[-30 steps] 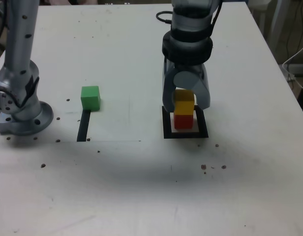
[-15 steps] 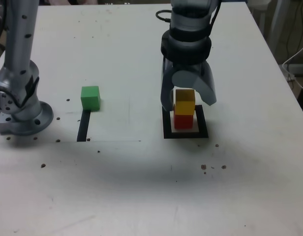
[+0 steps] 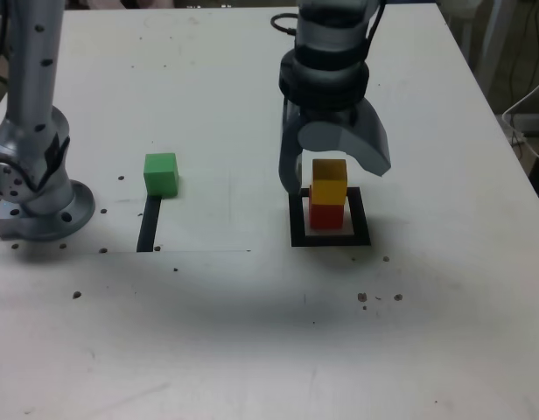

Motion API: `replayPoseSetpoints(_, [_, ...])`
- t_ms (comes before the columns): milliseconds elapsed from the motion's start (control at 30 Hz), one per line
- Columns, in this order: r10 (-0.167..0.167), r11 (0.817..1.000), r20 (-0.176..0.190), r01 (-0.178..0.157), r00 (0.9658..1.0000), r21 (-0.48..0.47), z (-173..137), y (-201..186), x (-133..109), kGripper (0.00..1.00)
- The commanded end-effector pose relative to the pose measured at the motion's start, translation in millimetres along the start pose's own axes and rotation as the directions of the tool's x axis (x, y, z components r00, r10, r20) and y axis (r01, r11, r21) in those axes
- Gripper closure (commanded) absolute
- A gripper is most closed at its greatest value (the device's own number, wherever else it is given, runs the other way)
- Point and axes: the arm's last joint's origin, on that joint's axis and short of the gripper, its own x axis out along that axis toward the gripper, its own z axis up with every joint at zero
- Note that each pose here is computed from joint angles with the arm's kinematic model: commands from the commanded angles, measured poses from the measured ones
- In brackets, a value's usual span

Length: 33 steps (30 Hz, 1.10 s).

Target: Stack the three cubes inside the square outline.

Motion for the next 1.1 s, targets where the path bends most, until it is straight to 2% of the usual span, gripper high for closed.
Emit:
replayPoseSetpoints(0, [-0.007, 1.0, 0.014, 0.007, 0.9999, 0.002, -8.2, 1.2, -8.5, 0.01])
replayPoseSetpoints(133, [-0.017, 1.0, 0.025, 0.017, 0.9995, 0.003, -28.6, 3.0, -23.5, 0.01])
replayPoseSetpoints(367, [-0.016, 1.0, 0.038, 0.016, 0.9991, -0.004, -78.7, 14.6, -41.5, 0.01])
replayPoseSetpoints(633, [-0.001, 1.0, 0.046, 0.001, 0.999, -0.002, -131.5, 28.6, -44.3, 0.01])
replayPoseSetpoints(767, [0.001, 1.0, 0.022, -0.001, 0.9998, -0.008, -153.0, 36.5, -37.0, 0.01])
replayPoseSetpoints(900, [0.016, 1.0, -0.022, -0.017, 0.9996, -0.008, -167.7, 43.5, -28.9, 0.01])
replayPoseSetpoints(1067, [0.059, 0.998, -0.075, -0.061, 0.9954, -0.019, -181.3, 49.1, -22.1, 0.01])
